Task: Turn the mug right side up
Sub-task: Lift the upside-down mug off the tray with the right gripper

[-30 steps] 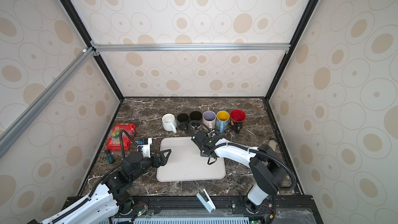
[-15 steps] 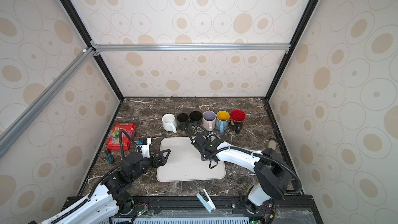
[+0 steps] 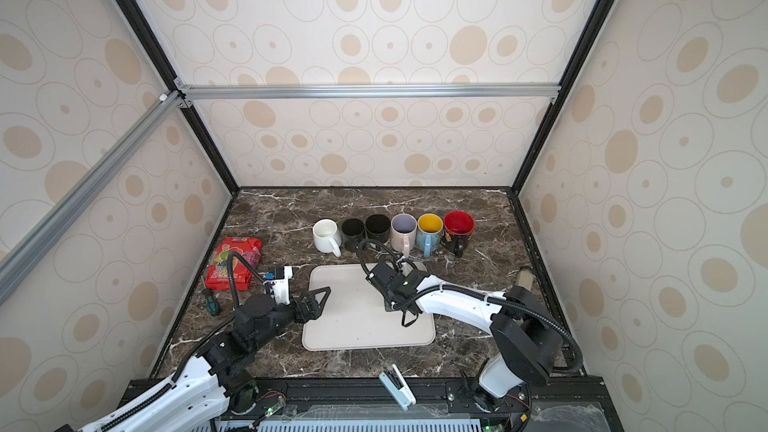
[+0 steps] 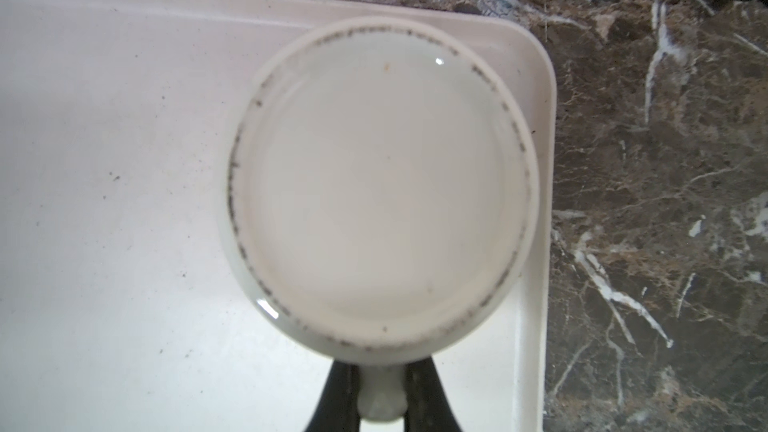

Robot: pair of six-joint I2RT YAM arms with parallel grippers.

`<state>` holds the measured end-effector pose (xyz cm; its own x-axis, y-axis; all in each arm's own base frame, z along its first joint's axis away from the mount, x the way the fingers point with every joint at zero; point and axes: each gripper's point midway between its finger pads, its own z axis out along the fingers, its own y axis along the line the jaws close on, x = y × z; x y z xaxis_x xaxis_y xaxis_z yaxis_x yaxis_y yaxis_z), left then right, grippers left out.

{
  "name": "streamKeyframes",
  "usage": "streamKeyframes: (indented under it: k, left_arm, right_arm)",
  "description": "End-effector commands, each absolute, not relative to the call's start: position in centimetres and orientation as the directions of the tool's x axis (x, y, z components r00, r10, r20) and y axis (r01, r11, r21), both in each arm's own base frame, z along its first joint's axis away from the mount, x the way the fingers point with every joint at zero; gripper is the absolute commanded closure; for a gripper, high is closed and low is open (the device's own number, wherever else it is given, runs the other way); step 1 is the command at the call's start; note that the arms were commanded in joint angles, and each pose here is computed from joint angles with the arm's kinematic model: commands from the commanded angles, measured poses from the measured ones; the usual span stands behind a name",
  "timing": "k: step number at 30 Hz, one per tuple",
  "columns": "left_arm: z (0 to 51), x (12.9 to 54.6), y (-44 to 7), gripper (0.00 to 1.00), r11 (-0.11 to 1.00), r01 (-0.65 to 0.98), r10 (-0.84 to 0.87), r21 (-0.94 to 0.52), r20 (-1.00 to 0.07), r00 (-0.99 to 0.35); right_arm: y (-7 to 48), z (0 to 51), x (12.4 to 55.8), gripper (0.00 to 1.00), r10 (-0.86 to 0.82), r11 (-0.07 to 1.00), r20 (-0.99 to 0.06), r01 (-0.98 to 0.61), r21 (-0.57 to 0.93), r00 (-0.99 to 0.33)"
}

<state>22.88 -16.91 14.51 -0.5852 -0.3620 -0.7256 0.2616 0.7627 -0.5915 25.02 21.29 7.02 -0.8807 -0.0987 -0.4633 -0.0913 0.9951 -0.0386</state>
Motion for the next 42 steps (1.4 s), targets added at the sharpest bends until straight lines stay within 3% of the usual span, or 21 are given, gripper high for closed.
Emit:
streamKeyframes:
  k: [1,11,17,27,32,37,42]
  left_arm:
    - [15.4,23.1,-17.8,0.03,0.722,0.288,-0.391,-0.629,-0.714,-0.581]
    - [14.7,23.2,-17.9,0.01,0.725,0.289,-0.384,-0.625,-0.716,-0.583]
    - [14.5,23.1,-17.7,0.01,0.733,0.29,-0.374,-0.615,-0.721,-0.584]
    - [14.5,22.9,-17.5,0.01,0.735,0.292,-0.375,-0.612,-0.726,-0.576]
    - [14.1,22.8,-17.5,0.01,0.73,0.291,-0.379,-0.618,-0.721,-0.58]
    - [14.2,22.8,-17.6,0.01,0.727,0.295,-0.378,-0.62,-0.72,-0.582]
    - [14.5,22.7,-17.7,0.02,0.719,0.303,-0.381,-0.626,-0.719,-0.581]
  right_arm:
    - [22.4,8.9,25.7,1.0,-0.066,0.995,-0.529,-0.095,0.027,-0.846]
    - [22.8,6.6,25.3,1.0,-0.131,0.991,-0.447,-0.13,-0.034,-0.885]
    - [23.7,6.1,25.4,0.85,-0.149,0.988,-0.415,-0.149,-0.034,-0.898]
    - [23.8,6.2,26.0,0.73,-0.189,0.982,-0.407,-0.171,-0.082,-0.894]
    - [24.1,5.9,26.6,0.76,-0.192,0.981,-0.411,-0.174,-0.081,-0.891]
    - [24.1,5.6,26.8,0.99,-0.172,0.985,-0.411,-0.166,-0.05,-0.896]
    - [24.4,6.0,26.6,1.0,-0.163,0.984,-0.423,-0.177,-0.007,-0.891]
